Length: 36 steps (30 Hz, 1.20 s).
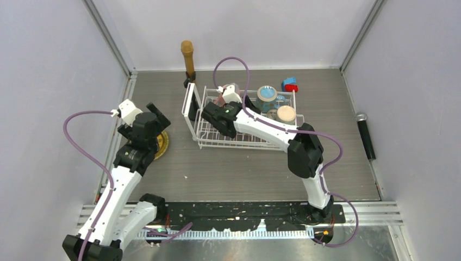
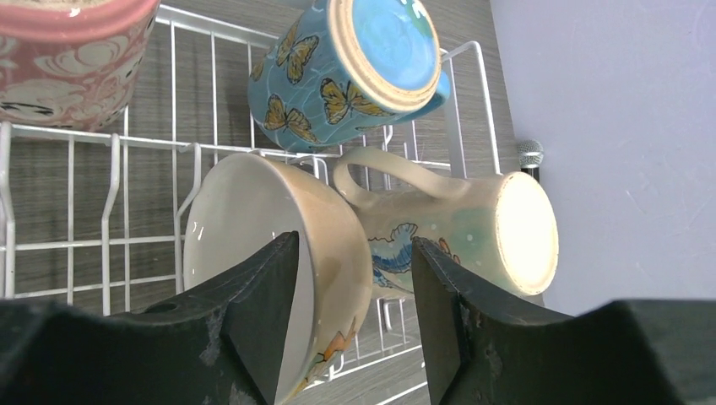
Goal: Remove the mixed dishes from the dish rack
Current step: Pick up the bowl from the dish rack.
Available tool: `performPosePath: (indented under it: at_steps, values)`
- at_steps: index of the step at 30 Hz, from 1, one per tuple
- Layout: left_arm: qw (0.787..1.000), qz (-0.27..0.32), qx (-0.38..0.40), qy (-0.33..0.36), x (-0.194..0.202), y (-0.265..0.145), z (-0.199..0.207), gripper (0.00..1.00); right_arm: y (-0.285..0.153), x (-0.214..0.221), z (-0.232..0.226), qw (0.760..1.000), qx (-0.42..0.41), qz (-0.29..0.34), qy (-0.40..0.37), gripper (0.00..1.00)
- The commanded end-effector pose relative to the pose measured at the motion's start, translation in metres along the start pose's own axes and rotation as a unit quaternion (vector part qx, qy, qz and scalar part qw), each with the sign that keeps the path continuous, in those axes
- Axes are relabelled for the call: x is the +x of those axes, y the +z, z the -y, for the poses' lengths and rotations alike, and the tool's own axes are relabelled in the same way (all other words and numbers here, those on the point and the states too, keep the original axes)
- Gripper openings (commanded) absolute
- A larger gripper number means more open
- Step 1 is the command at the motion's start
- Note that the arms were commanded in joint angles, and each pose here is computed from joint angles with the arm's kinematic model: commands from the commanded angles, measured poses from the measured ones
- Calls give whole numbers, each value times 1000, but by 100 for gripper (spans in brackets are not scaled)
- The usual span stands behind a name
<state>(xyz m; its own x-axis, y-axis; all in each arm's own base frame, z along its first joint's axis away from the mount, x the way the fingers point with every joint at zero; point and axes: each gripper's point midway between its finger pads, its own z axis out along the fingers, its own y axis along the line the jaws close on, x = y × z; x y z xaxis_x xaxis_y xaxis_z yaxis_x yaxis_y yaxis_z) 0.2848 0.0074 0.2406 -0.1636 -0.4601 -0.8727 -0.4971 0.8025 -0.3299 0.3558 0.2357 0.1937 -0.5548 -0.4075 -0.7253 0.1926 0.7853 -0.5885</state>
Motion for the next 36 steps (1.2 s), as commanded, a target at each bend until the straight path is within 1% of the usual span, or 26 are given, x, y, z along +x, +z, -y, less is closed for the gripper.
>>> performPosePath:
  at_steps: [1,3,4,7,8,10,19,21,25,27,32,33,36]
  values:
    - [999,30,-1,-11,-13,-2,0,100,-3,-5,-4,1000,-1,4,11,57]
    - [999,31,-1,-13,-13,-2,-1,100,-2,-3,-6,1000,-2,3,11,55]
    - [999,32,0,-13,-13,-3,-1,100,-1,-2,-6,1000,-1,4,11,51]
    - [999,33,-1,-14,-14,-3,-2,100,-1,-2,-5,1000,5,6,8,47]
    - [999,32,-1,-14,-13,-3,-2,100,0,-2,-5,1000,7,7,7,42]
    - [999,33,-1,-16,-13,-4,-2,100,0,-1,-6,1000,8,6,5,39]
    - [999,40,-1,-21,-17,-8,-6,100,4,4,-11,1000,12,4,-9,31]
    - [999,42,0,-22,-18,-9,-6,100,4,4,-10,1000,17,7,-10,27]
    - [999,43,0,-24,-19,-10,-7,100,3,0,-1,1000,27,15,-5,20]
    - [999,43,-1,-25,-18,-10,-8,100,1,-4,6,999,32,23,1,13]
    - [999,44,2,-28,-19,-12,-7,100,-3,-16,28,997,56,49,12,5]
    - [999,44,3,-28,-20,-12,-7,100,-4,-18,31,997,60,52,12,2]
    - [998,46,5,-30,-21,-13,-7,100,-6,-25,43,994,83,69,-6,1]
